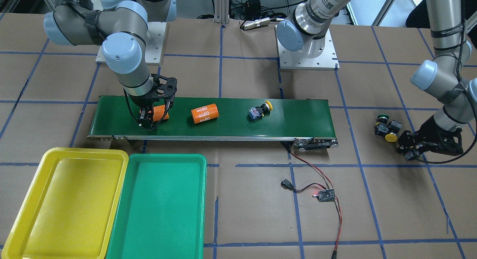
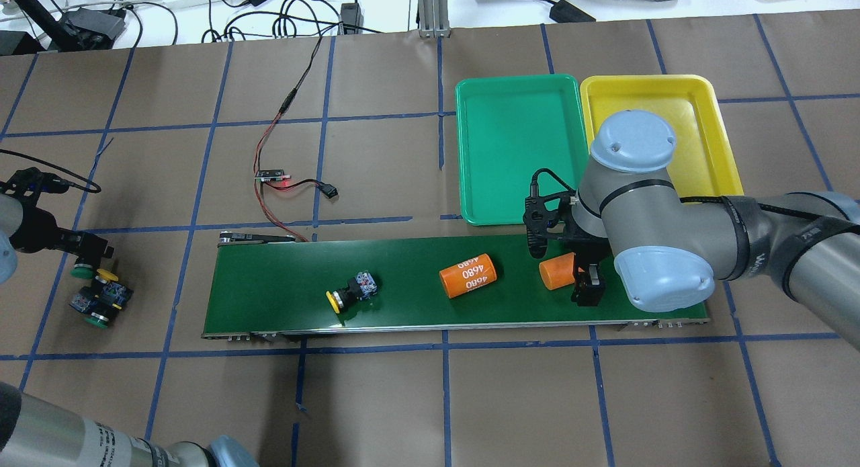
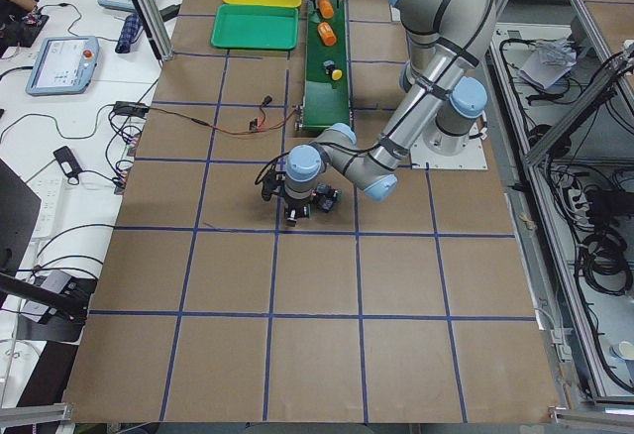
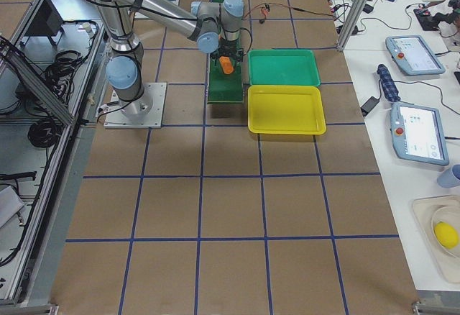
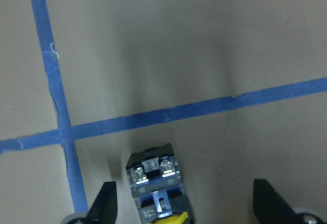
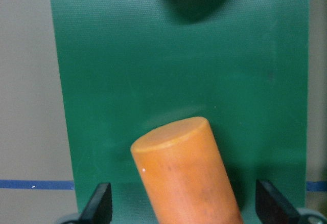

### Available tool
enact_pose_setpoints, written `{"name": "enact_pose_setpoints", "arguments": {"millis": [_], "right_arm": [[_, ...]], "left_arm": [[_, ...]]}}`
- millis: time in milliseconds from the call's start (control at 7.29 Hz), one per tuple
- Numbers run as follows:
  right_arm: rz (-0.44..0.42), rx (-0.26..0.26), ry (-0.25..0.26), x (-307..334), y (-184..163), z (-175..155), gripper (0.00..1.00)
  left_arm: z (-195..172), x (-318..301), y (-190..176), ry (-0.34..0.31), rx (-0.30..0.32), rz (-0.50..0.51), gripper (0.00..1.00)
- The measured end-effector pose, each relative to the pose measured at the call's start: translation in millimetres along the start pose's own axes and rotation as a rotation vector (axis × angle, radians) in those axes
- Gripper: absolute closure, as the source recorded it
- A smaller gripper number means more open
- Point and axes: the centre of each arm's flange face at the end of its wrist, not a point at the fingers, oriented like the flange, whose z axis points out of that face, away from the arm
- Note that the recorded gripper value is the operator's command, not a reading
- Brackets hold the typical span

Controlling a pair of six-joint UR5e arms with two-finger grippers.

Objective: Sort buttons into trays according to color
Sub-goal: 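Return the left gripper to the pile and grasp another blue-based button, then place the button on the conveyor belt and open the left gripper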

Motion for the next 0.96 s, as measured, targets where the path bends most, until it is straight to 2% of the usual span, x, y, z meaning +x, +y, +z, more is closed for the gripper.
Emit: {"name": "enact_pose_setpoints", "arguments": {"millis": [137,412,686,824,961], "right_arm": [[0.001,0.001,0.001,0.1,-0.1,-0.1,0.0],[0.002,0.001,0.0,0.3,-0.3,0.0,0.0],[0.004,-0.006,0.001,0.8,0.5,0.1,0.0],[0.005,-0.008,0.001,0.8,0.7,-0.1,0.0],[0.005,-0.008,0.002,0.8,0.6,-0.2,0.0]], "left_arm": [[-3.2,0.0,-0.4,-0.005,0.003,0.006,0.84],[-16.6,6.0,-4.9,-0.024,0.009,0.057,0.84],[-43.2,37.4,-20.9,-0.022,0.014,0.174,0.84],[-61.9,71.3,-34.6,-0.009,0.011,0.242,0.9],[-81.1,112.5,-46.5,0.005,0.007,0.324,0.9]]}}
